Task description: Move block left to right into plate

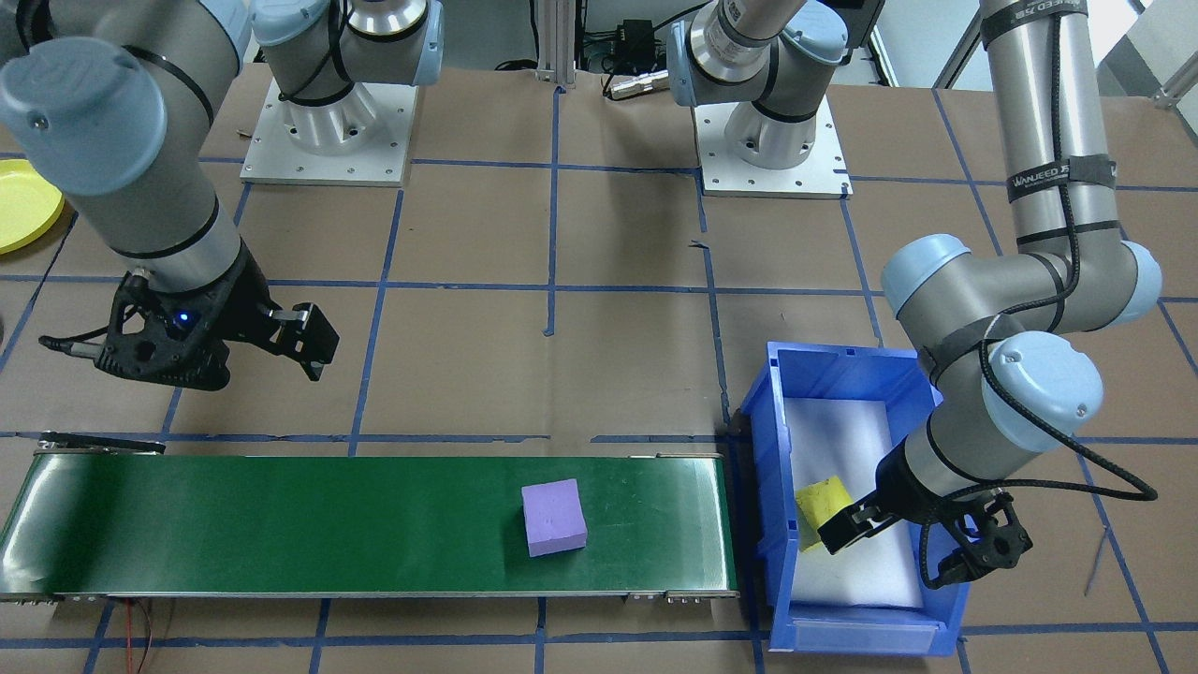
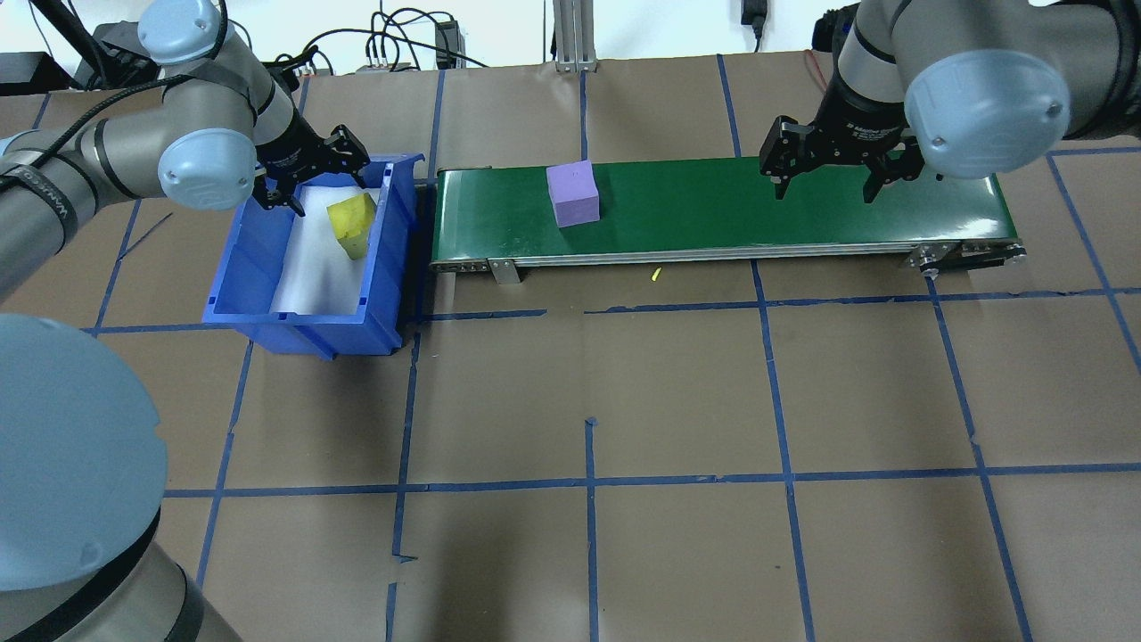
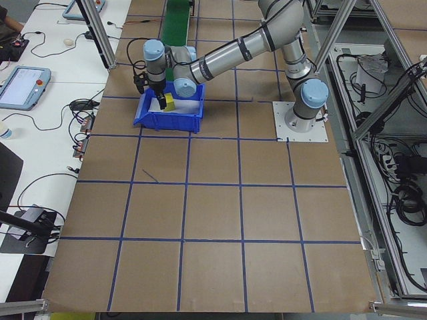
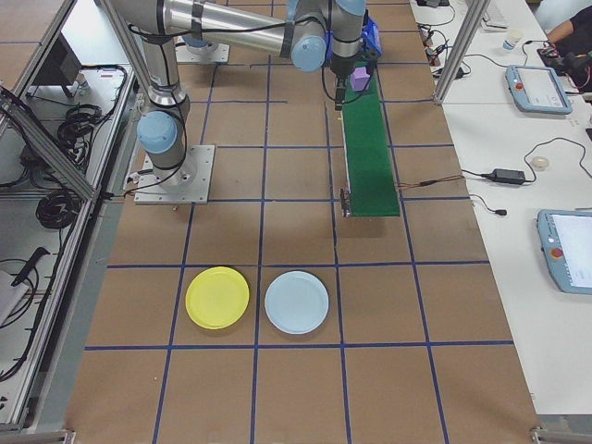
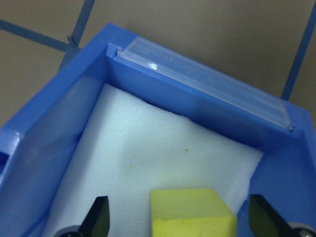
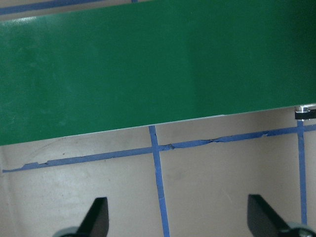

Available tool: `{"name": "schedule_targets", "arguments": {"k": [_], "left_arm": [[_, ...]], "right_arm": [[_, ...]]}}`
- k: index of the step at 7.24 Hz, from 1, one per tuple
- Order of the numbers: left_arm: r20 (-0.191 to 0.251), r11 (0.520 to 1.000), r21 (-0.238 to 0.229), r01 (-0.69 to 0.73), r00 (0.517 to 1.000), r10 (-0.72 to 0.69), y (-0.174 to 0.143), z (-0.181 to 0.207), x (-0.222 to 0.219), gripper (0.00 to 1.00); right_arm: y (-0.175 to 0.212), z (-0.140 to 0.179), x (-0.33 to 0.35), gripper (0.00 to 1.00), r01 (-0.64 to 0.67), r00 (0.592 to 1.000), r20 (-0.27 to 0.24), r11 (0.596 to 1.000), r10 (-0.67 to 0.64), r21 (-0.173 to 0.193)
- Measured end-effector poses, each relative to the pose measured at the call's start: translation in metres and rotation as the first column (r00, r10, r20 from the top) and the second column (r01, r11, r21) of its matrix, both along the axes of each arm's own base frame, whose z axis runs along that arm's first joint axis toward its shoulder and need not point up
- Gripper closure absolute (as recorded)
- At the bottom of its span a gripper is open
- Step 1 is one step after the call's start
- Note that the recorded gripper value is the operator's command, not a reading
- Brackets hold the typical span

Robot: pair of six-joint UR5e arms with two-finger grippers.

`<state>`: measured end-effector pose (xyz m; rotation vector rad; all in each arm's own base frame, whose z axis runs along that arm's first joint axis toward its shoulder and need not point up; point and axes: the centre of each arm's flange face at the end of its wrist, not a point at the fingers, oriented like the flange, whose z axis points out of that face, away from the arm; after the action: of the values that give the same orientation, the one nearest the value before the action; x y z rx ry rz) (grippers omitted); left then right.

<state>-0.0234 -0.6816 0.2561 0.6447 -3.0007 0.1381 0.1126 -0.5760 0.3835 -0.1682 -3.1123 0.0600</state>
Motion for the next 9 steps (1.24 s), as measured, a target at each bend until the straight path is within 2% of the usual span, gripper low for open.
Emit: {"name": "schedule_targets", "arguments": {"k": [2, 3, 4, 5, 6, 7, 8, 9], "left_arm": [[-0.045, 1.0, -0.006, 0.002, 0.999, -0.002, -0.004, -0.009, -0.004, 0.0], [-0.055, 1.0, -0.012, 0.011, 0.998, -0.012, -0.005, -0.018, -0.005, 0.02], [-0.055, 1.0, -0.014, 0.024, 0.998, -0.025, -0.004, -0.024, -0.005, 0.09], [-0.053, 0.999, -0.012, 0.035, 0.998, -0.036, -0.003, -0.027, -0.005, 0.37], [-0.054, 0.999, -0.002, 0.041, 0.998, -0.041, -0.001, -0.03, -0.005, 0.51], [-0.058, 0.999, 0.018, 0.041, 0.998, -0.04, 0.002, -0.034, -0.005, 0.6], [-0.062, 0.998, 0.039, 0.04, 0.997, -0.038, 0.006, -0.033, -0.004, 0.64], [-0.063, 0.998, 0.049, 0.045, 0.997, -0.042, 0.008, -0.024, -0.002, 0.65]], "right_arm": [[-0.027, -0.033, -0.003, 0.0, -0.054, 0.999, 0.0, 0.998, 0.054, -0.017], [-0.036, -0.038, -0.012, 0.0, -0.051, 0.999, 0.009, 0.998, 0.052, -0.023], [-0.048, -0.039, -0.034, 0.01, -0.023, 0.999, 0.047, 0.999, 0.024, -0.033], [-0.06, -0.044, -0.062, 0.01, -0.006, 0.994, 0.107, 0.999, 0.01, -0.039], [-0.068, -0.051, -0.095, 0.01, -0.02, 0.986, 0.166, 0.999, 0.028, -0.048], [-0.073, -0.059, -0.133, 0.01, -0.032, 0.971, 0.235, 0.997, 0.047, -0.069], [-0.077, -0.069, -0.165, 0.0, -0.047, 0.954, 0.29, 0.995, 0.072, -0.092], [-0.08, -0.077, -0.183, 0.0, -0.085, 0.944, 0.311, 0.991, 0.115, -0.108]]}}
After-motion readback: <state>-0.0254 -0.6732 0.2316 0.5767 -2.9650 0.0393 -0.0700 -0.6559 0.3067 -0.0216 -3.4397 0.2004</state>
